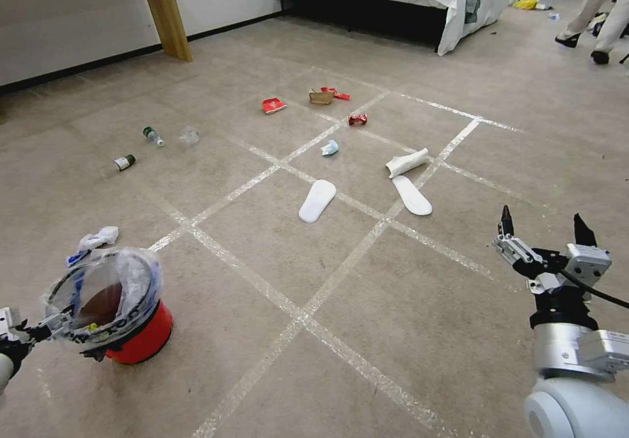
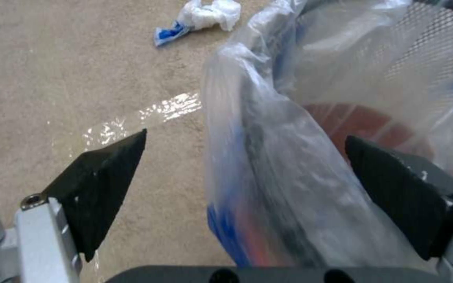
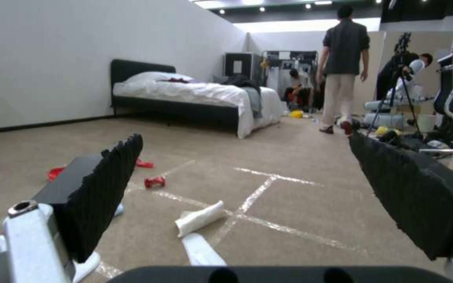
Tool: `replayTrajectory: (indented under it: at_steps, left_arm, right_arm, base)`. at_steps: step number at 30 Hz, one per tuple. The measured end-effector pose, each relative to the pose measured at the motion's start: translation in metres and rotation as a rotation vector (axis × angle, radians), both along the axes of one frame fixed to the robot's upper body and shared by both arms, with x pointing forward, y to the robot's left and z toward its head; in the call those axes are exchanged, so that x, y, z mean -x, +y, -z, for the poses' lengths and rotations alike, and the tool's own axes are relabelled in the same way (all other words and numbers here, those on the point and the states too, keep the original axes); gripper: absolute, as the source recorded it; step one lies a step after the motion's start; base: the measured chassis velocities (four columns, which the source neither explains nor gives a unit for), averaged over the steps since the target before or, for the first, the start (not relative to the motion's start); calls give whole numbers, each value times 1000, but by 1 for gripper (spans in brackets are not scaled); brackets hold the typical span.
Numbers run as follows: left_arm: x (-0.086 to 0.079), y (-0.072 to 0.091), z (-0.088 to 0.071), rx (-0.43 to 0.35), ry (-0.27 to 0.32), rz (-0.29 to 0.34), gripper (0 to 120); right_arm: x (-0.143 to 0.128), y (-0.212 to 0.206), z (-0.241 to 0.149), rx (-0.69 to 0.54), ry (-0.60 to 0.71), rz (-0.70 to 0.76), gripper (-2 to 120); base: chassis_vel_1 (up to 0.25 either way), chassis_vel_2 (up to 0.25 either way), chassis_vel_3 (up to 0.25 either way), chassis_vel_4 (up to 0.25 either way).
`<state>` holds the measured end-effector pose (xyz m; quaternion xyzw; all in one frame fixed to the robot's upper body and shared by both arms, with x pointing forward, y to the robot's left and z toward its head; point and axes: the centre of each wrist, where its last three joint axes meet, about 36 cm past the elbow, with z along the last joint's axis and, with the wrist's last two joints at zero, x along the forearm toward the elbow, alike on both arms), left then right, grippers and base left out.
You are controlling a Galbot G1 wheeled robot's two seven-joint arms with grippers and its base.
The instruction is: Pick up the trash bin and place the garbage on the floor into it.
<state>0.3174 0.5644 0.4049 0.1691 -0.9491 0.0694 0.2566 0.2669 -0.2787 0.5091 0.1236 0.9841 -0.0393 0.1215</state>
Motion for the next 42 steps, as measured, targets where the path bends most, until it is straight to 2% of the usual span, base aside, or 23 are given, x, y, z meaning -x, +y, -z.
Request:
replayTrajectory:
  at_steps: [9,18,20,23,24,25,28,29,30,33,34,35,37,39,40,42]
  left_arm:
    - [-20,8,-1,-23,46,40,100]
    - [-26,15,-12,-43,85,69,95]
    - [-28,18,-15,-50,106,84,83]
    - [-28,20,-16,-53,114,89,79]
    - [-28,21,-17,-58,133,103,69]
    - [-28,21,-17,-58,133,103,69]
    - [-28,22,-15,-55,158,118,54]
    - [-28,22,-15,-55,158,118,54]
    - [-27,22,-14,-53,165,118,47]
    - [-27,21,-12,-50,170,120,42]
    - [-27,21,-12,-50,170,120,42]
    - [-27,19,-12,-47,170,123,47]
    - [-28,18,-13,-46,170,126,47]
    - [-28,17,-13,-45,171,129,41]
    - [-27,17,-13,-44,173,135,33]
    - [-27,17,-13,-44,174,136,32]
  right_arm:
    - [4,0,3,9,8,17,100]
    - [3,1,6,6,6,20,100]
    - [1,1,7,4,5,21,100]
    - [1,1,7,3,6,21,100]
    - [1,1,8,3,7,22,100]
    - [1,1,8,3,7,22,100]
    - [1,0,8,5,4,25,100]
    - [1,0,8,5,4,25,100]
    - [1,-1,8,6,3,27,100]
    - [1,-1,9,7,1,28,100]
    - [1,-1,9,7,1,28,100]
    - [1,-2,9,7,1,29,100]
    - [1,-2,9,7,1,30,100]
    - [1,-2,10,7,1,30,100]
    - [1,-2,10,6,-1,30,100]
    - [1,-2,10,6,-1,30,100]
  base:
    - [0,0,0,0]
    - [0,0,0,0]
    - [0,0,0,0]
    - [0,0,0,0]
    - [0,0,0,0]
    - [0,0,0,0]
    - [0,0,0,0]
    - [0,0,0,0]
    - [0,0,0,0]
    - [0,0,0,0]
    - [0,0,0,0]
    - [0,0,0,0]
    - [0,0,0,0]
    - [0,0,0,0]
    - [0,0,0,0]
    - [0,0,0,0]
